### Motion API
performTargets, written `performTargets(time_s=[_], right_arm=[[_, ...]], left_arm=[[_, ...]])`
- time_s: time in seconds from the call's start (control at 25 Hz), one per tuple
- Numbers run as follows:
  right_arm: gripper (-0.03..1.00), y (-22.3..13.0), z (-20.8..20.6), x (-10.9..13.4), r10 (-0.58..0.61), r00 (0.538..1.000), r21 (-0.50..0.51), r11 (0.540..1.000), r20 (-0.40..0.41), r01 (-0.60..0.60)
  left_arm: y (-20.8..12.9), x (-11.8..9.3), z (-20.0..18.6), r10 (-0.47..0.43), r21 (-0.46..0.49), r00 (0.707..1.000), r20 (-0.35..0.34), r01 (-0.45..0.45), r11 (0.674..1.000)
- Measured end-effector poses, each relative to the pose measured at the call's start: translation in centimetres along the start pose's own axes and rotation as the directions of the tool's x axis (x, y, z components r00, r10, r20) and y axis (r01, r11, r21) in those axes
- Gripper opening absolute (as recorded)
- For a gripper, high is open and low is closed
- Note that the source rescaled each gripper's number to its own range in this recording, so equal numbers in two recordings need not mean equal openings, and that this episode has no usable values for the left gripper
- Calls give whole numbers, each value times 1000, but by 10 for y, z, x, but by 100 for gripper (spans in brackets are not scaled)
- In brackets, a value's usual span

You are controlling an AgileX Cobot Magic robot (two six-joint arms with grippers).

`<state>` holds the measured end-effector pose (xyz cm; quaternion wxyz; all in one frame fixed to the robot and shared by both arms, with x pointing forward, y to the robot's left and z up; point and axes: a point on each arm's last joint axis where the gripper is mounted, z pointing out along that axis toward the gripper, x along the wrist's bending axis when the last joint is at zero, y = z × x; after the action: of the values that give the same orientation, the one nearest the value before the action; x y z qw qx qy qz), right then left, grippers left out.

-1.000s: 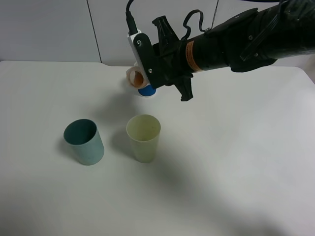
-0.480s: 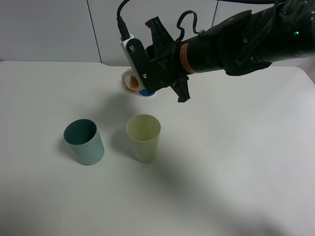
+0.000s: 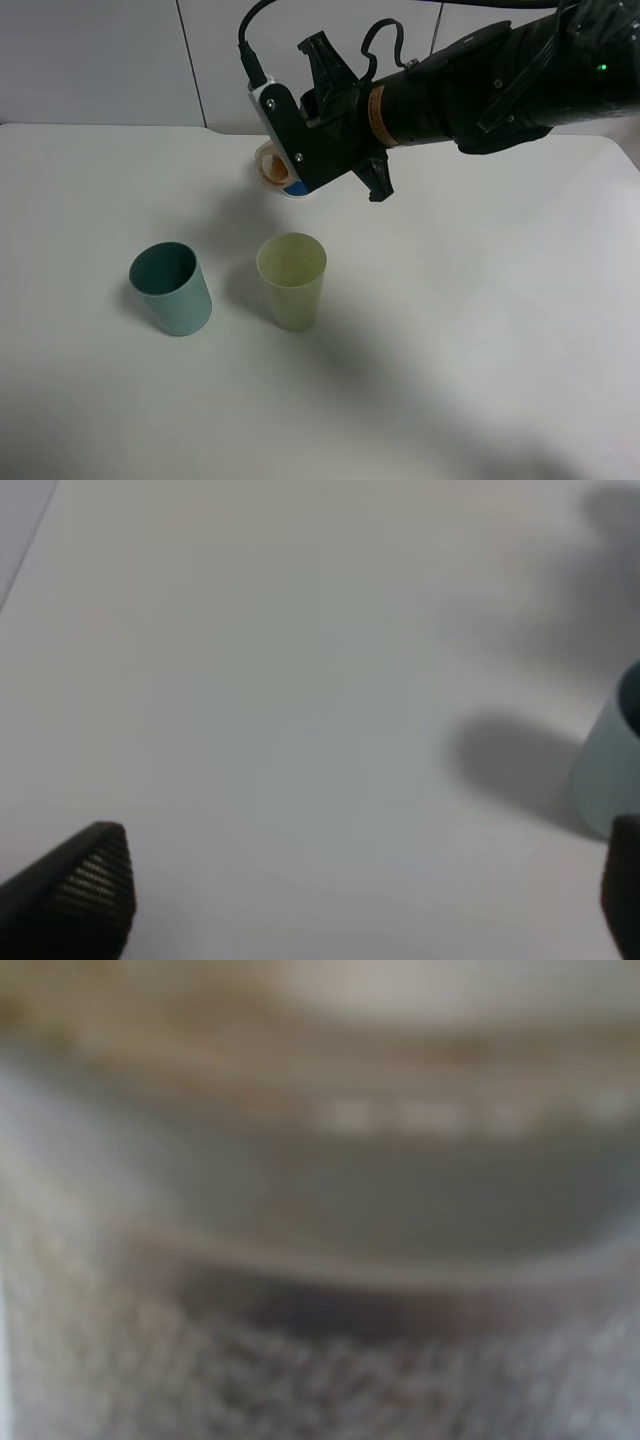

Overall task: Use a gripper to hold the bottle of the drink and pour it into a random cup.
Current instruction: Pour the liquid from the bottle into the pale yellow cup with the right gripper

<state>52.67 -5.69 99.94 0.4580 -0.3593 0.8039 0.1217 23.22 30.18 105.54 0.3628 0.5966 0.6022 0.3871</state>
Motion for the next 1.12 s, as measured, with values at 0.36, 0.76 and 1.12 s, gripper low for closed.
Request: performTargets(time_s=[0.36, 0.76, 1.12], right_arm=[[1, 0, 0, 0, -81, 997, 1, 997, 0, 81], [1, 0, 0, 0, -135, 991, 1, 991, 0, 135], [0, 1, 0, -1, -164, 986, 20, 986, -1, 164]], left_arm=[[0, 0, 0, 0, 0, 1000, 0, 0, 1000], [0, 0, 0, 0, 0, 1000, 0, 0, 1000], [0, 0, 0, 0, 0, 1000, 0, 0, 1000]])
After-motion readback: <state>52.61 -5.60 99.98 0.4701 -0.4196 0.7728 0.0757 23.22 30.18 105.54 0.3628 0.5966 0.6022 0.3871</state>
